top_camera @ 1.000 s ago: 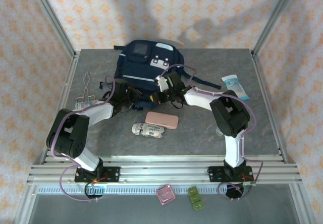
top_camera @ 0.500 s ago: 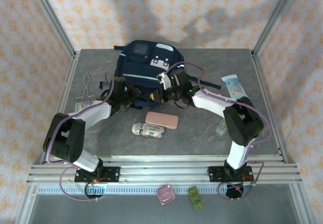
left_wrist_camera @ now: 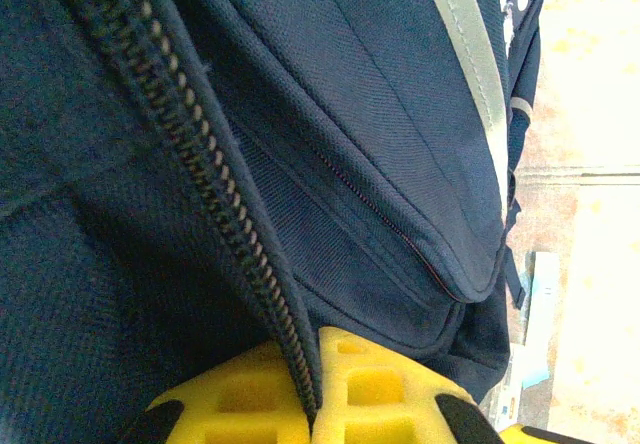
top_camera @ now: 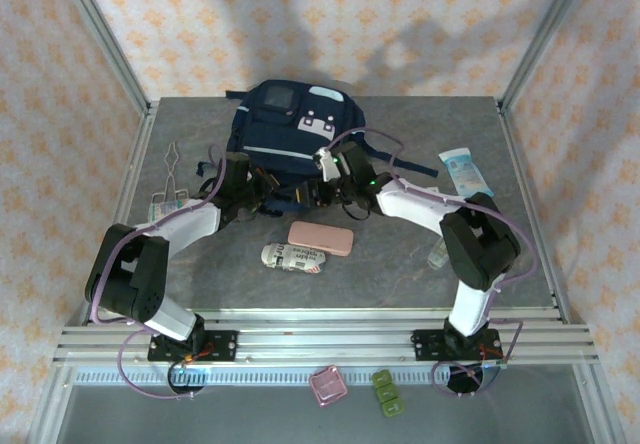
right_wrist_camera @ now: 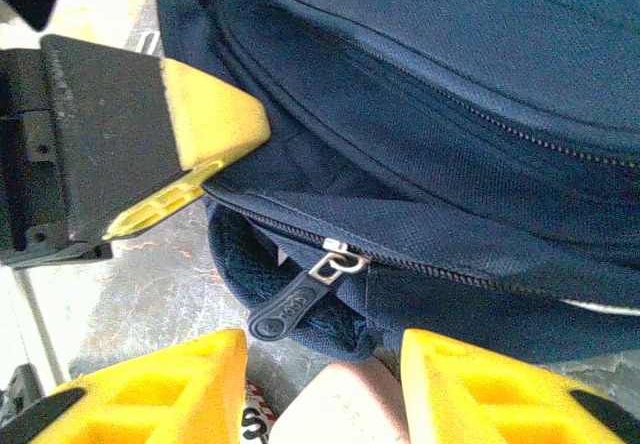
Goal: Pack the student bag
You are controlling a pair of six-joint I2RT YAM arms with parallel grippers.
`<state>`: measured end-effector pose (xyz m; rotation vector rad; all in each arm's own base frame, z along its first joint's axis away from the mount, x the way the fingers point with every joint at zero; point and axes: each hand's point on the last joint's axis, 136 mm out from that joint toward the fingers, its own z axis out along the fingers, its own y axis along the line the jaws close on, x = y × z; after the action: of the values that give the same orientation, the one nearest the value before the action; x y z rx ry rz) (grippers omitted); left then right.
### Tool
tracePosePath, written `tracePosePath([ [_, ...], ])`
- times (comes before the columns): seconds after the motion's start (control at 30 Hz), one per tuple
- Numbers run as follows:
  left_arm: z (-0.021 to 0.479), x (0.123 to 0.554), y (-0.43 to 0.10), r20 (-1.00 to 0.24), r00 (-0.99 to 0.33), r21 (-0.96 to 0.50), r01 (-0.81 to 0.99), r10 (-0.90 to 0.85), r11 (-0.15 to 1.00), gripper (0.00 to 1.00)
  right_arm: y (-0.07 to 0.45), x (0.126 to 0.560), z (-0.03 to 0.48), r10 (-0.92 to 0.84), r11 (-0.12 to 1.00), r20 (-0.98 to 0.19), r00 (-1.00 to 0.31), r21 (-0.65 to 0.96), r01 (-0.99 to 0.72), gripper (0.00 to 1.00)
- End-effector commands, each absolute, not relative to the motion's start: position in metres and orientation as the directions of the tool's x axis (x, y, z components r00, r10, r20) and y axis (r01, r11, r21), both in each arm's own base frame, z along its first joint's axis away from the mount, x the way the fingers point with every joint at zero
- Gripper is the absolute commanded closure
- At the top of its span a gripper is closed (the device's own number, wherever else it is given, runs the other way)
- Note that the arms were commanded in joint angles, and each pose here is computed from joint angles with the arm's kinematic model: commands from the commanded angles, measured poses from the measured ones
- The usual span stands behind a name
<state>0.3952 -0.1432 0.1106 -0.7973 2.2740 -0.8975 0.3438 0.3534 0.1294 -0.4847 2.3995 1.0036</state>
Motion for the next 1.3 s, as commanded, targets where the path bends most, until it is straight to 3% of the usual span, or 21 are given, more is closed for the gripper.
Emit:
tracePosePath([
  [0.0,0.148,0.403,-0.152,-0.330,-0.647,-0.789,-0.210,-0.687,0.577,1.00,0.348,0.355,0.136,-0.034,0.782,-0.538,-0.842,0.511,-0.358,0.50],
  [0.17,0.148,0.404,-0.152,-0.327,-0.646,-0.792,-0.211,-0.690,0.573,1.00,0.349,0.351,0.137,-0.001,0.817,-0.504,-0.864,0.498,-0.291,0.44],
  [0.63,0.148,0.403,-0.162,-0.311,-0.652,-0.810,-0.200,-0.692,0.552,1.00,0.372,0.359,0.111,-0.007,0.876,-0.467,-0.884,0.423,-0.231,0.46],
  [0.73,0.146,0.403,-0.163,-0.304,-0.655,-0.813,-0.200,-0.692,0.547,1.00,0.372,0.358,0.105,-0.023,0.893,-0.467,-0.884,0.388,-0.229,0.53],
  [0.97,0.145,0.403,-0.163,-0.310,-0.655,-0.807,-0.201,-0.689,0.555,1.00,0.365,0.353,0.102,-0.048,0.901,-0.469,-0.882,0.361,-0.241,0.86],
  [1.1,0.148,0.404,-0.161,-0.316,-0.648,-0.808,-0.199,-0.693,0.554,1.00,0.367,0.349,0.093,-0.077,0.894,-0.453,-0.888,0.363,-0.262,1.00],
  [1.27,0.149,0.405,-0.152,-0.350,-0.630,-0.786,-0.205,-0.693,0.583,1.00,0.358,0.345,0.086,-0.112,0.898,-0.457,-0.882,0.334,-0.287,1.00],
])
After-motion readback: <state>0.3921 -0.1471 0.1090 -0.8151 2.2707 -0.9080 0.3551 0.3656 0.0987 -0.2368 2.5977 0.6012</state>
